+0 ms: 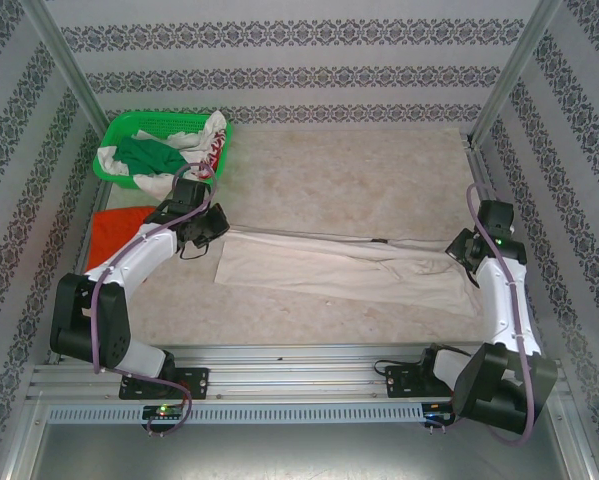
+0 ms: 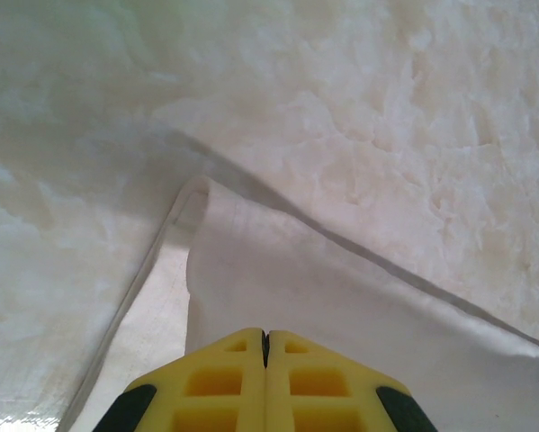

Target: Fold and stack the t-shirts

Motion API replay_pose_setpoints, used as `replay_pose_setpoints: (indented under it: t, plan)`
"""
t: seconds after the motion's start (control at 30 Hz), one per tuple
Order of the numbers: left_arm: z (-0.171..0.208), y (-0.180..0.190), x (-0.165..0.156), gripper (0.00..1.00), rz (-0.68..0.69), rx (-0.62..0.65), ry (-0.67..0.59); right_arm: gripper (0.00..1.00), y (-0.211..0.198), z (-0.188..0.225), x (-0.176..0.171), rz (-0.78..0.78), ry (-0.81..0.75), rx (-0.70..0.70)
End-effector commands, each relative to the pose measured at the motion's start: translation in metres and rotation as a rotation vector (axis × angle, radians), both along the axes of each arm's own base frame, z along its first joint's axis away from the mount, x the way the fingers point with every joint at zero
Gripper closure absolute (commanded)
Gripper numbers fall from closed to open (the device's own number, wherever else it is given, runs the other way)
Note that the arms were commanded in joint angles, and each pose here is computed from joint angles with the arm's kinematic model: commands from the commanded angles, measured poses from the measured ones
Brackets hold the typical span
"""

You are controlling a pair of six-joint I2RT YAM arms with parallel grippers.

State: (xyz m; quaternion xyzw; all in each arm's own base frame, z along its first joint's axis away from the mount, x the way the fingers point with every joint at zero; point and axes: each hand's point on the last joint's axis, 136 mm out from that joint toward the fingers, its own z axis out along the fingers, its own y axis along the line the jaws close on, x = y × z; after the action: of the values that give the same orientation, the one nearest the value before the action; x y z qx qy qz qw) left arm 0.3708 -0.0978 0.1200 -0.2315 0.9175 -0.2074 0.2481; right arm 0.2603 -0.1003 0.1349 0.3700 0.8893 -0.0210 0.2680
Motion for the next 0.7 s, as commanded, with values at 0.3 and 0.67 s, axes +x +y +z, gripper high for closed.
replay_pose_setpoints:
  t: [0.3, 0.67]
  plan:
    - [-0.015, 0.012, -0.020, 1.00, 0.007, 0.010, 0.090, 1.00, 0.000, -0.025, -0.026, -0.050, 0.068, 0.006]
    - [-0.052, 0.016, -0.043, 1.00, 0.000, 0.031, 0.190, 1.00, 0.009, -0.063, -0.038, -0.076, 0.145, 0.076]
